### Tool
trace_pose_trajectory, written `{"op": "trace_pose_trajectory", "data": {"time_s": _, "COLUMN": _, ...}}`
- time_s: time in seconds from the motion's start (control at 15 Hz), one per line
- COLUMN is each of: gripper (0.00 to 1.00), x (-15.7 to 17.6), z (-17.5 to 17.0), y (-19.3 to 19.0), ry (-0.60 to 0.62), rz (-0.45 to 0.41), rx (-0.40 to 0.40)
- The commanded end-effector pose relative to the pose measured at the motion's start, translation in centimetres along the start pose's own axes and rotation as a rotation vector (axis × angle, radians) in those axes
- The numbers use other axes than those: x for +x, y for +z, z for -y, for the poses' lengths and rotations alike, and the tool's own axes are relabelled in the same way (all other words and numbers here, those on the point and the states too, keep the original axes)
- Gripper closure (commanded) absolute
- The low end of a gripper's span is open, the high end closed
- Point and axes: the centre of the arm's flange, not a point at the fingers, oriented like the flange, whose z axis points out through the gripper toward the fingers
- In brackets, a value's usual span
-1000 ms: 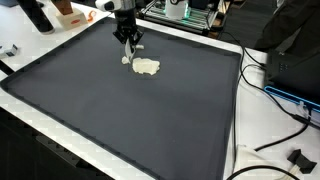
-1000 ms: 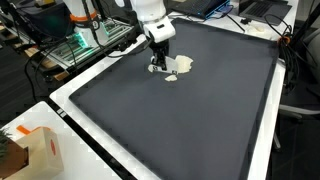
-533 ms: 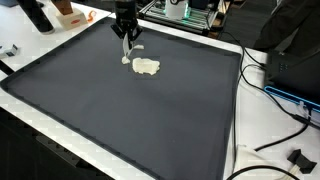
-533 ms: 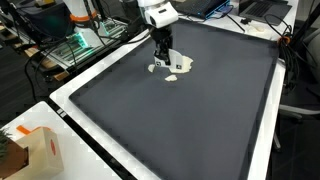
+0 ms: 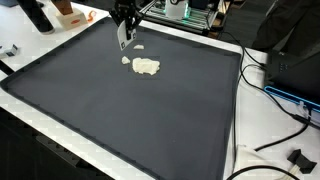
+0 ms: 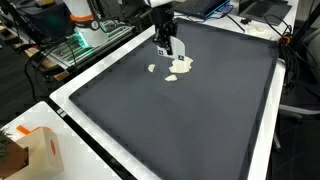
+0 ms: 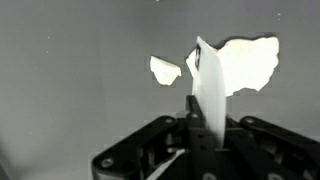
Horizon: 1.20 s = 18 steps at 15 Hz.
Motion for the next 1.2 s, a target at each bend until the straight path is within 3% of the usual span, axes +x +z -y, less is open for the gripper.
{"op": "trace_pose_trajectory", "data": {"time_s": 0.0, "gripper": 0.99, "x": -0.4, "z": 0.5, "y": -2.9, "ry": 0.096, "rz": 0.053, "rx": 0.002}}
{"op": "trace_pose_trajectory", "data": {"time_s": 0.33, "gripper": 0.99, "x": 0.6, "z": 0.3, "y": -4.8, "ry": 0.173, "rz": 0.134, "rx": 0.028}}
{"op": "trace_pose_trajectory", "data": {"time_s": 0.4, "gripper": 0.96, "x": 0.4, "z": 0.1, "y": -3.8, "ry": 0.148, "rz": 0.1, "rx": 0.014}}
{"op": "trace_pose_trajectory", "data": {"time_s": 1.13, "gripper": 0.99, "x": 0.8, "z": 0.3, "y": -4.3, "ry": 0.15, "rz": 0.119, "rx": 0.019}}
